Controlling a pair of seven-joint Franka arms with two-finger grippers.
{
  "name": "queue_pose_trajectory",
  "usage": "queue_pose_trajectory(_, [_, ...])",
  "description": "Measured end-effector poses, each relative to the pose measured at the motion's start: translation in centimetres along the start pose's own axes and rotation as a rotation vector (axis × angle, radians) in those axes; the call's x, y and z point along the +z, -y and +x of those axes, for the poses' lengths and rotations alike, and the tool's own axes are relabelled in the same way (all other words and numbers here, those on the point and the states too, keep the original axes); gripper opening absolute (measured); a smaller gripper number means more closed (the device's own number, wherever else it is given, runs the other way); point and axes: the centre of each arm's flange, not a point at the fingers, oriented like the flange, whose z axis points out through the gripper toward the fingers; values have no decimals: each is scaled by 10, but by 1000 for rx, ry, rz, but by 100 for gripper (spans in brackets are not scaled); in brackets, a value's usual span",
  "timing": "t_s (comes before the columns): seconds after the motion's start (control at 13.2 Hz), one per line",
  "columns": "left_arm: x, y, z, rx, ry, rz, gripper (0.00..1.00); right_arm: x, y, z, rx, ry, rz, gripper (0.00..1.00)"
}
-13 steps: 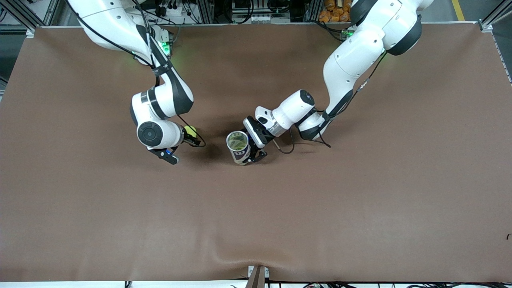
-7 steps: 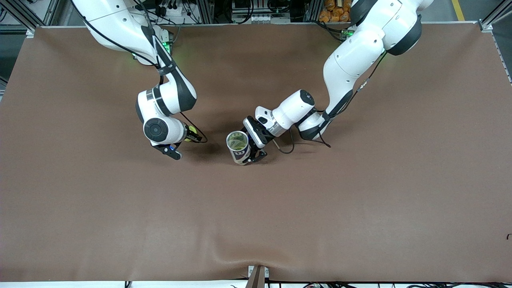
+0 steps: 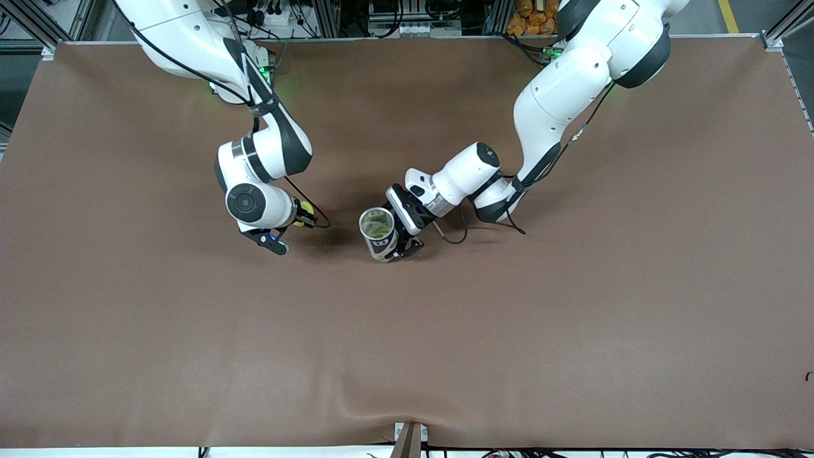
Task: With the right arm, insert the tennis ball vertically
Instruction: 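Carry the second ball over the tube and drop it in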
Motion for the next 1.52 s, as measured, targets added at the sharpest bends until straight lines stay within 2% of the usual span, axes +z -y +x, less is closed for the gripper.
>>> queue_pose_trajectory(0.23, [0,0,0,0,0,0,79,-85,9,-4,-12,47,-12,63])
queue_pose_trajectory(0.3, [0,0,0,0,0,0,79,-119,13,-8,-16,63,12,63])
queue_pose_trajectory(0.45, [0,0,0,0,-1,0,79,-180,22,-21,7,92,109,63])
queue_pose_trajectory(0.61, [0,0,0,0,-1,1,79,-223,34,-31,87,107,207,63])
queue_pose_trajectory(0.68, [0,0,0,0,-1,0,79,-236,38,-36,126,113,235,63])
queue_pose_trajectory(0.83, [0,0,0,0,-1,1,78,-242,51,-46,166,118,256,63])
queue_pose_trajectory(1.14, [0,0,0,0,-1,1,78,-227,91,-57,297,91,319,63])
queue_pose_trajectory(1.52, [0,0,0,0,-1,1,79,-222,116,-65,344,94,328,63])
